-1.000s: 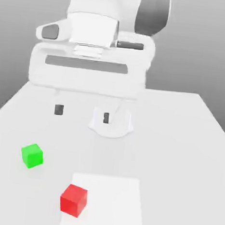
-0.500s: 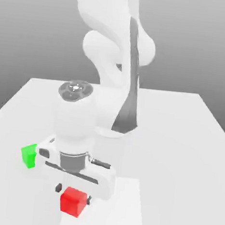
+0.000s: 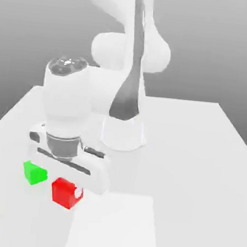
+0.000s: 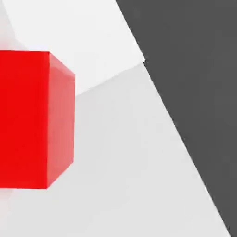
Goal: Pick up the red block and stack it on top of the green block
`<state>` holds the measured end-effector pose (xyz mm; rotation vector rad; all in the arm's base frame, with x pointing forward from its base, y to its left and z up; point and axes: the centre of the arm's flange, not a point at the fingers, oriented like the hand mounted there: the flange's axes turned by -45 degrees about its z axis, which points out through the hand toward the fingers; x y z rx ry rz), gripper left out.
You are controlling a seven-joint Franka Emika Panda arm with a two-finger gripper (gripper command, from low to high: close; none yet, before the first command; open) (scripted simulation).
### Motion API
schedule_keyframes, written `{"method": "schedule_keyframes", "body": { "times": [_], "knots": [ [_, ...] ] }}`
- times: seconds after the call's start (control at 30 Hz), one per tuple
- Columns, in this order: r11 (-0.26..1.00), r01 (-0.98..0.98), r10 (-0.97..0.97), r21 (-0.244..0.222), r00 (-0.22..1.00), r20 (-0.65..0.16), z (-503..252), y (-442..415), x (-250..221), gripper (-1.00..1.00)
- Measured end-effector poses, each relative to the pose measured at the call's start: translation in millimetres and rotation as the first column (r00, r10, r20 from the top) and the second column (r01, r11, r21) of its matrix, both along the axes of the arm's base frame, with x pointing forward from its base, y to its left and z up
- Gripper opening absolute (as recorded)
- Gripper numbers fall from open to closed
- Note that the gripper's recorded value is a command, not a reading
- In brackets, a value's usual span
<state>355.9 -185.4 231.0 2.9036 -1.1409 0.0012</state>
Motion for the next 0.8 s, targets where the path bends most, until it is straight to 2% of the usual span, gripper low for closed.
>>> {"method": "schedule_keyframes", "body": {
  "times": [0.17,0.4,0.43,0.63,0.8],
  "knots": [
    [0.935,0.354,-0.354,0.016,0.935,0.007,12,-53,-90,-1.00],
    [0.915,0.403,-0.403,0.023,0.915,0.009,-43,-58,-103,-1.00],
    [0.915,0.402,-0.403,0.022,0.915,0.008,-48,-58,-103,1.00],
    [0.915,0.404,-0.404,0.021,0.915,0.008,-51,-58,-104,1.00],
    [0.914,0.405,-0.405,0.025,0.914,0.009,-17,-60,-102,1.00]
  ]
}}
